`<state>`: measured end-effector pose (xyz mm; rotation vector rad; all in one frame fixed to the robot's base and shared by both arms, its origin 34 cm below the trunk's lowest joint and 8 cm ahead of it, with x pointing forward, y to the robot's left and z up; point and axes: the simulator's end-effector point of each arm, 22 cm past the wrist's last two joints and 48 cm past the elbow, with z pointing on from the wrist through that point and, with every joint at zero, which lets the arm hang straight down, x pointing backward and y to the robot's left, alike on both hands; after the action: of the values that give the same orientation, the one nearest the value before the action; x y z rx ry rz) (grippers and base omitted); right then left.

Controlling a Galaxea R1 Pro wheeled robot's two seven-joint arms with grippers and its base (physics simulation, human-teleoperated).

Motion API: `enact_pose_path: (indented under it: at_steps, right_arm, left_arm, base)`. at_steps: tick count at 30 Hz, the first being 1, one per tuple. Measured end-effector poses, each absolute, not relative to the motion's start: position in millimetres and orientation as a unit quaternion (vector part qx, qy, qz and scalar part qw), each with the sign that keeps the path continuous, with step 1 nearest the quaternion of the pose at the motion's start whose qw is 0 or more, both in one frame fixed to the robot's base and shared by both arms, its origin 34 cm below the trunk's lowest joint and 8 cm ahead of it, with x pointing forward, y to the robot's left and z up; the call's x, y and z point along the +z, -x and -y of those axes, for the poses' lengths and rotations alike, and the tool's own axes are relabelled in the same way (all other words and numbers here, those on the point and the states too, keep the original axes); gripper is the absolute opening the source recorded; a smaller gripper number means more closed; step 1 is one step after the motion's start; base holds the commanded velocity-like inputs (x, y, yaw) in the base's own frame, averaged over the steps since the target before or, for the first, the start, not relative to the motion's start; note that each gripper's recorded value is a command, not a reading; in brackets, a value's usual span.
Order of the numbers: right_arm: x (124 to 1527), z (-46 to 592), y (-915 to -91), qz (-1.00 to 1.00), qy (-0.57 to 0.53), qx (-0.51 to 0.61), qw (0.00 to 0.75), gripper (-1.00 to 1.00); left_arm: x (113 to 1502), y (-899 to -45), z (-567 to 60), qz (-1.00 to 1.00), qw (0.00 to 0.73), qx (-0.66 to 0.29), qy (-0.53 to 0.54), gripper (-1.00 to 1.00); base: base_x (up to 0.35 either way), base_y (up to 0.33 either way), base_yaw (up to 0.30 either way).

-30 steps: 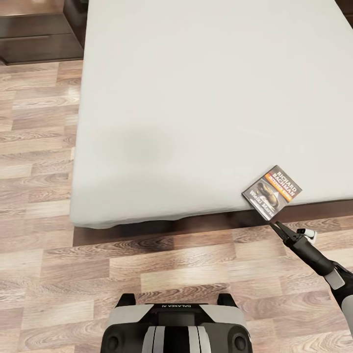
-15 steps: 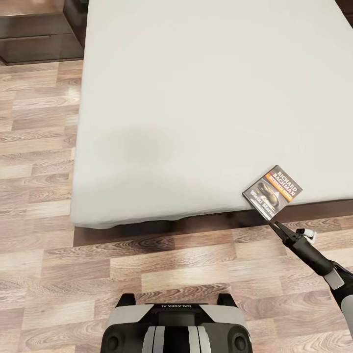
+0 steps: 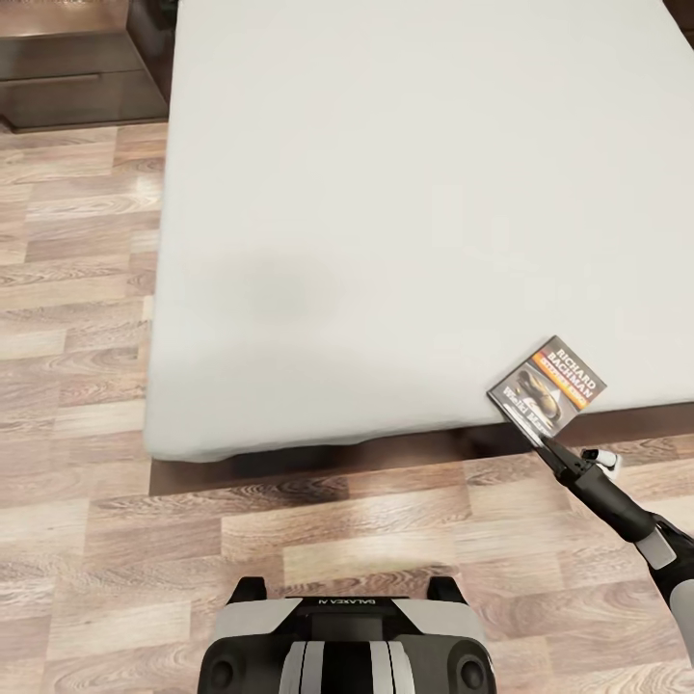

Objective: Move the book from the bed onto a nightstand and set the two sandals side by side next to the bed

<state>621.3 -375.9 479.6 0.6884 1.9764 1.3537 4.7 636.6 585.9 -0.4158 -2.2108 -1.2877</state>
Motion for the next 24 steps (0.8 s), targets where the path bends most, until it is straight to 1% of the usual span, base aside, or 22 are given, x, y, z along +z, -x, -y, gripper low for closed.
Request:
enact_pose_path:
  at_steps: [8, 24]
  right_arm:
    - [479.4, 375.8, -621.1, -0.752, -0.262, 0.515, 0.319, 1.00]
    - [479.3, 375.8, -621.0, -0.752, -0.261, 0.515, 0.318, 1.00]
  left_arm:
    - [586.2, -4.9, -636.8, 0.820, 0.271, -0.479, 0.155, 1.00]
    - [586.6, -4.9, -636.9, 0.820, 0.271, -0.479, 0.155, 1.00]
  base:
    - [0.060, 0.028, 0.000]
    - [0.011, 0.005, 0.000]
